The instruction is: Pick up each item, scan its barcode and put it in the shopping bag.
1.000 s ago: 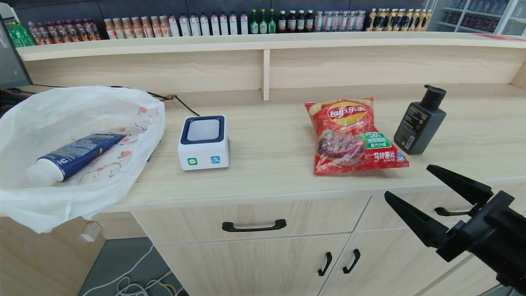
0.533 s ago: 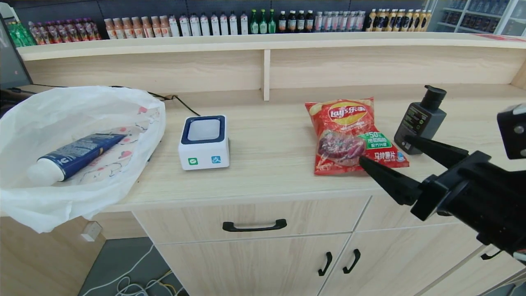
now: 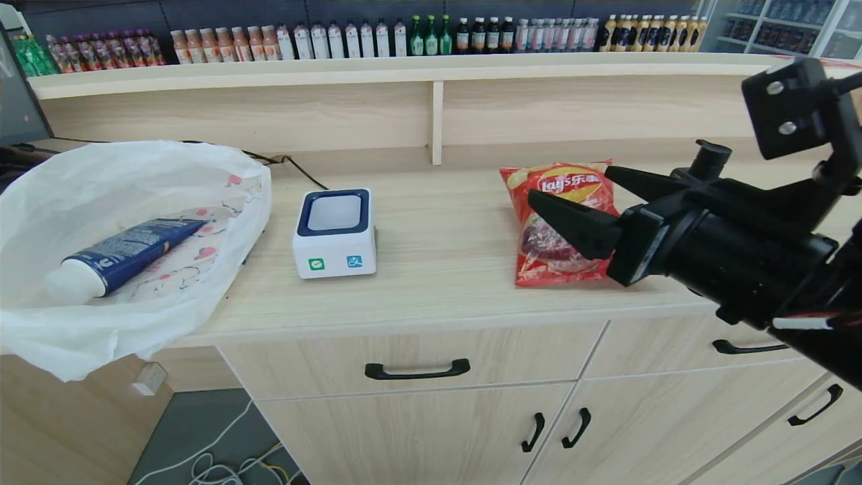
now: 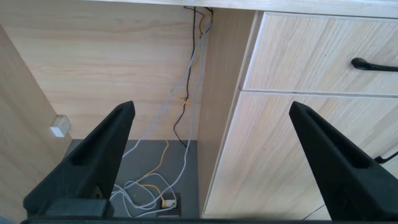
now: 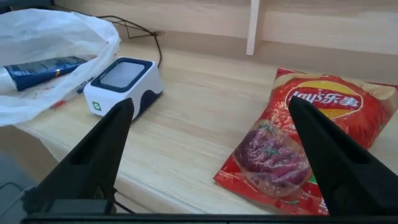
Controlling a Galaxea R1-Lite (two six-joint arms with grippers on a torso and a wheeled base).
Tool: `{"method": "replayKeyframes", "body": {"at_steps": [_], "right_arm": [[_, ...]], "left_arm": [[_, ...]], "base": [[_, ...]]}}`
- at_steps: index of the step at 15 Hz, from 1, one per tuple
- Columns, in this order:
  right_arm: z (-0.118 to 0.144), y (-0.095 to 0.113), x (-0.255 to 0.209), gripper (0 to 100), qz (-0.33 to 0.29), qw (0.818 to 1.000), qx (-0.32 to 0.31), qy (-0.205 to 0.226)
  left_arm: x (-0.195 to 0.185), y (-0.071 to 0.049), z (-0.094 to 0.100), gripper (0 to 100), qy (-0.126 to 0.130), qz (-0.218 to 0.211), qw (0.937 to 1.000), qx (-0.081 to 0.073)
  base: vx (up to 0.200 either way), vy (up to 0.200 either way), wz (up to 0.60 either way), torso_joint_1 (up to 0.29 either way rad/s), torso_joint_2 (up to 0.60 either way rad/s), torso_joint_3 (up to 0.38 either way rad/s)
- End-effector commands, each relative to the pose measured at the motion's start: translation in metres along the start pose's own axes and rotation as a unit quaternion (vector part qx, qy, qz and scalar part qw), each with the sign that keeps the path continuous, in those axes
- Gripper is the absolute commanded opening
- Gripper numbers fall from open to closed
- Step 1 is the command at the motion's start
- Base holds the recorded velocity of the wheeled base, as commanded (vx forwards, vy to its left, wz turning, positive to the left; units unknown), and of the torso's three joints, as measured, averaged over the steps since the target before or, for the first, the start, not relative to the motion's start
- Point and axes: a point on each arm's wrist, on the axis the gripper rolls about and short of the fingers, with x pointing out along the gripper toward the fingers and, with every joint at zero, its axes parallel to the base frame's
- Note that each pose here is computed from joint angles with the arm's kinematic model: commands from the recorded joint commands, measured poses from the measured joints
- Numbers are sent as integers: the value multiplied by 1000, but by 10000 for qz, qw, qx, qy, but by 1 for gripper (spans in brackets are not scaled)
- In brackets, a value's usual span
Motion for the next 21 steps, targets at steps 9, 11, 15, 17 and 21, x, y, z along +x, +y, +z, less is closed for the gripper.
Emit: {"method": "replayKeyframes", "body": {"at_steps": [9,11,15,17,21], "right_arm": [[24,-28,51,100,-82,9914,108,1304],[27,-27,52,100,-137,9866,298,1596],[28,-37,51,100,-560,9720,266,2265],[30,-39,70,100,-889,9683,523,2277],[18,-48,90,100,-1406,9550,424,2579]], "left_arm": [[0,0,0,100,-3,1,10000,0],[0,0,0,100,-3,1,10000,0],[0,0,0,100,-3,1,10000,0],[0,0,0,100,-3,1,10000,0],[0,0,0,100,-3,1,10000,0]], "base": [[0,0,0,0,0,0],[0,0,0,0,0,0],[0,0,0,0,0,0],[0,0,0,0,0,0],[0,0,0,0,0,0]]}}
